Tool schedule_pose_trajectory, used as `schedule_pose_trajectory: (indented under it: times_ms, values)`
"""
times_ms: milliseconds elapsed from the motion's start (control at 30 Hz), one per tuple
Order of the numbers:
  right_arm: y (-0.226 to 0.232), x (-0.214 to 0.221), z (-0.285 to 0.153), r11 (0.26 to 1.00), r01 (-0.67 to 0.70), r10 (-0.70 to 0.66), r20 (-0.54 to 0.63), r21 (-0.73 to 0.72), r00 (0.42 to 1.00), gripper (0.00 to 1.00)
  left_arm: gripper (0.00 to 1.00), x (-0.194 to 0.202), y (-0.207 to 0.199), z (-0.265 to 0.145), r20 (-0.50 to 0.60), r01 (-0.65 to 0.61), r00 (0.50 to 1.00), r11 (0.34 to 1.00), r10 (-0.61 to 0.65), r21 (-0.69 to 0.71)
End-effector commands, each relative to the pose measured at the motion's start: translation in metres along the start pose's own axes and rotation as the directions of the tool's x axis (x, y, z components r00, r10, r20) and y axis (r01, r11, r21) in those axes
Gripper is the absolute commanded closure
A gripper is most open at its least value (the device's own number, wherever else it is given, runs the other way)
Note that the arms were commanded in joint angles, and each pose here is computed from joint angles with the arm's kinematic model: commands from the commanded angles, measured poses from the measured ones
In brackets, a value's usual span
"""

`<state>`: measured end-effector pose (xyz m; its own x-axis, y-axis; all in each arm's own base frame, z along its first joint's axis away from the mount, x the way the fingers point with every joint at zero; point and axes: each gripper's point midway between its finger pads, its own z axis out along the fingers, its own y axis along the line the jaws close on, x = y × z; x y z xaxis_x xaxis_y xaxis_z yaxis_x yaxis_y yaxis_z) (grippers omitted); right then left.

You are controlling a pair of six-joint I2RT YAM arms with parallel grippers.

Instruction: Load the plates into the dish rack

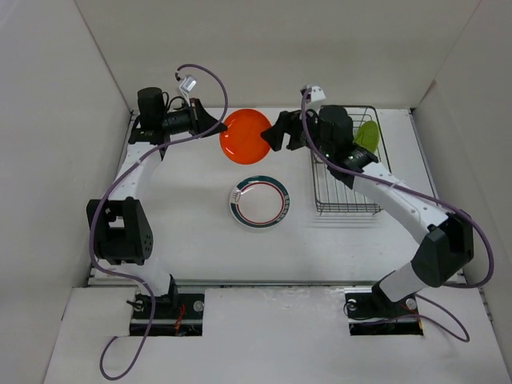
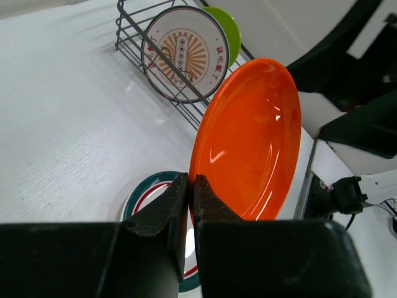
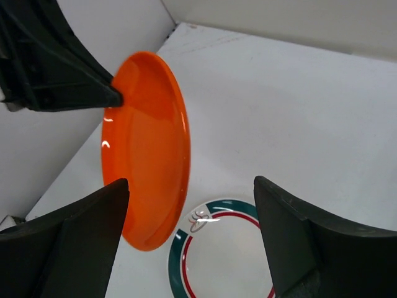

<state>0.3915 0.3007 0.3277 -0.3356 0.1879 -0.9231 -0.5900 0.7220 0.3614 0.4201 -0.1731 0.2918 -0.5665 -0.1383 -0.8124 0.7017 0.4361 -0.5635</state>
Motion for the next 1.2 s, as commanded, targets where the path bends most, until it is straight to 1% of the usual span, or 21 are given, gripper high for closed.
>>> schedule_pose_trajectory:
  times_ms: [0,133,167,200,300,333,500,567,600,733,767,833,867,900,933,967,1000,1033,1067,1100,1167]
  values:
    - [0.03,-0.017,0.009,0.995,0.002,0.003,0.051,-0.097,0.999,0.15,1.0,-0.021,-0.03,-0.009,0.057,-0.118,0.992,0.992,0.115,0.047]
    - [0.039,-0.012,0.018,0.989,-0.01,0.017,0.05,-0.145,0.999,0.22,1.0,-0.023,-0.039,-0.01,0.065,-0.123,0.991,0.99,0.118,0.076]
    - [0.042,-0.014,0.017,0.987,-0.019,0.027,0.052,-0.159,0.998,0.24,1.0,-0.022,-0.041,-0.011,0.058,-0.099,0.994,0.991,0.094,0.089]
    - [0.042,-0.008,0.021,0.986,-0.022,0.028,0.036,-0.166,0.999,0.3,1.0,-0.021,-0.041,-0.01,0.055,-0.104,0.994,0.989,0.098,0.102]
    - [0.05,-0.015,0.02,0.978,-0.03,0.043,0.061,-0.204,0.997,0.39,1.0,-0.02,-0.042,-0.01,0.055,-0.094,0.995,0.989,0.088,0.115]
    - [0.05,-0.013,0.022,0.977,-0.029,0.042,0.057,-0.212,0.997,0.41,1.0,-0.018,-0.043,-0.009,0.053,-0.091,0.995,0.988,0.085,0.124]
    - [0.055,-0.014,0.024,0.969,-0.053,0.07,0.065,-0.242,0.995,0.62,1.0,-0.014,-0.043,-0.009,0.056,-0.079,0.996,0.987,0.071,0.14]
    - [0.054,-0.009,0.027,0.968,-0.056,0.07,0.051,-0.246,0.996,0.64,1.0,-0.015,-0.043,-0.009,0.061,-0.088,0.995,0.986,0.081,0.142]
    - [0.053,-0.006,0.03,0.968,-0.056,0.071,0.05,-0.245,0.996,0.68,1.0,-0.015,-0.044,-0.009,0.059,-0.079,0.996,0.987,0.072,0.142]
    - [0.056,0.0,0.033,0.966,-0.068,0.08,0.035,-0.25,0.996,0.96,1.0,-0.015,-0.043,-0.009,0.064,-0.081,0.995,0.986,0.073,0.144]
    - [0.055,-0.001,0.033,0.968,-0.069,0.081,0.039,-0.242,0.996,1.0,1.0,-0.015,-0.044,-0.009,0.063,-0.072,0.996,0.987,0.064,0.145]
    - [0.052,-0.003,0.034,0.971,-0.079,0.092,0.046,-0.225,0.995,1.0,1.0,-0.015,-0.044,-0.009,0.063,-0.072,0.996,0.987,0.064,0.145]
    - [0.054,-0.011,0.027,0.973,-0.076,0.092,0.064,-0.219,0.994,1.0,0.89,-0.013,-0.04,-0.008,0.062,-0.073,0.996,0.989,0.065,0.131]
    - [0.046,-0.016,0.025,0.979,-0.079,0.095,0.074,-0.189,0.993,1.0,0.59,-0.012,-0.036,-0.007,0.06,-0.058,0.997,0.993,0.051,0.108]
    - [0.031,-0.025,0.022,0.989,-0.087,0.1,0.103,-0.121,0.99,1.0,0.46,-0.011,-0.033,-0.007,0.058,-0.054,0.997,0.994,0.048,0.095]
    - [0.021,-0.028,0.015,0.994,-0.082,0.089,0.096,-0.068,0.991,1.0,0.3,-0.011,-0.032,-0.007,0.056,-0.055,0.997,0.995,0.05,0.084]
    - [0.014,-0.042,0.002,0.998,-0.056,0.058,0.129,-0.022,0.99,1.0,0.09,-0.011,-0.027,-0.007,0.05,-0.057,0.997,0.997,0.055,0.053]
    - [-0.009,-0.06,-0.009,0.996,-0.047,0.033,0.175,0.078,0.984,1.0,0.0,-0.011,-0.025,-0.008,0.048,-0.064,0.997,0.997,0.063,0.04]
    - [-0.024,-0.058,-0.018,0.989,-0.037,0.014,0.154,0.145,0.988,1.0,0.0,-0.008,-0.019,-0.006,0.04,-0.056,0.998,0.998,0.055,0.025]
    - [-0.027,-0.084,-0.038,0.982,0.014,-0.052,0.198,0.188,0.979,1.0,0.0,-0.015,-0.02,-0.007,0.048,-0.078,0.996,0.997,0.077,0.014]
    - [-0.061,-0.104,-0.063,0.949,0.048,-0.123,0.225,0.313,0.967,1.0,0.0,-0.018,-0.015,-0.007,0.053,-0.087,0.995,0.996,0.088,-0.019]
